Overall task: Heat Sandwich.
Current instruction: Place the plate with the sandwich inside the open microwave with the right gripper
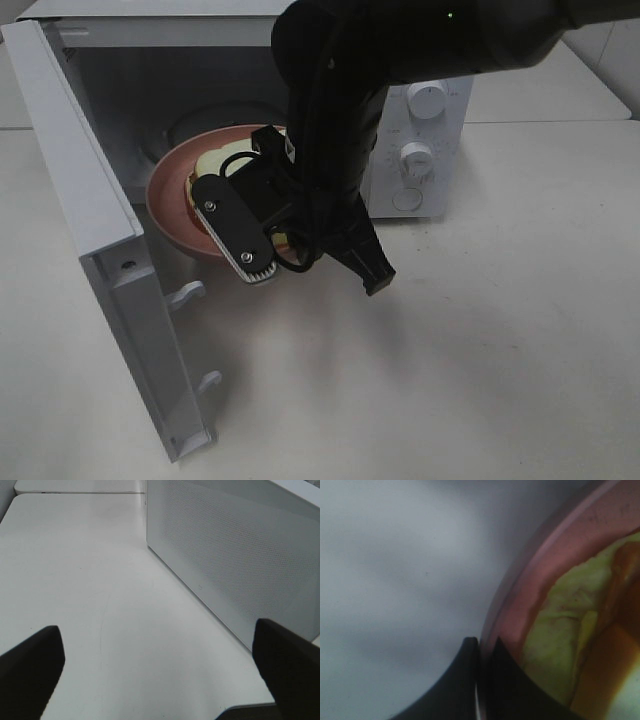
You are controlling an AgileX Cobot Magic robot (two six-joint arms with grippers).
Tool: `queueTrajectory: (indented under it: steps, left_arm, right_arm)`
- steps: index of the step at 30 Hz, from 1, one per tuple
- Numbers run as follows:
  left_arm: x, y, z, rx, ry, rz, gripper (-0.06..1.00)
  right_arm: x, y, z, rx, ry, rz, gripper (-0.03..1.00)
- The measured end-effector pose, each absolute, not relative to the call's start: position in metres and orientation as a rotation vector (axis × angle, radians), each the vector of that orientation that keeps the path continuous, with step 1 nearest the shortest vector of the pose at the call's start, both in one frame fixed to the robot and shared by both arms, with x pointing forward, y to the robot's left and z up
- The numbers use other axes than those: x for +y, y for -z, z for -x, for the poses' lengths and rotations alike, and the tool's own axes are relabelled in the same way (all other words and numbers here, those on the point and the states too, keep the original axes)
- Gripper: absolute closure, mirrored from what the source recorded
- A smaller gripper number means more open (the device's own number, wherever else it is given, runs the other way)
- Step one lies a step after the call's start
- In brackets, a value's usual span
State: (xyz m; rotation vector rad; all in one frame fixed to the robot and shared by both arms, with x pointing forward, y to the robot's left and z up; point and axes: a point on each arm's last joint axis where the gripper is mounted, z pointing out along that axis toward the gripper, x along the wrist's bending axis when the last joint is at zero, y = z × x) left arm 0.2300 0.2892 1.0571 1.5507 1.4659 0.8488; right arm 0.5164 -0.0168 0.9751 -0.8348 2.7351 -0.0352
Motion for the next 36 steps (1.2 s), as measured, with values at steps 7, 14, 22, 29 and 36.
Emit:
queueTrajectory:
  steps: [7,14,22,29,36]
  left_arm:
    - [0.289,-1.057,-0.23,1.466,-0.849,-1.551,-0.02]
    - [0.289,-1.057,-0.23,1.466,-0.849,-1.551,-0.02]
    - [0.289,-1.057,-0.23,1.466,-0.849,-1.551,-0.02]
    - [0.289,-1.057,-0.23,1.466,-0.849,-1.551,-0.02]
    - [0.289,-1.057,-0.23,1.466,-0.849,-1.551,-0.02]
  right_arm:
    - [-0.003,-0.968,-0.53,2.758,0.065,0.821,0.94]
    - [0.012,-0.967,-0.544,2.739,0.051,0.807,0.94]
    - [0.03,-0.97,-0.563,2.72,0.031,0.727,0.94]
    - [0.035,-0.971,-0.577,2.719,0.036,0.676,0.94]
    - [0.037,-0.965,-0.594,2.739,0.044,0.593,0.94]
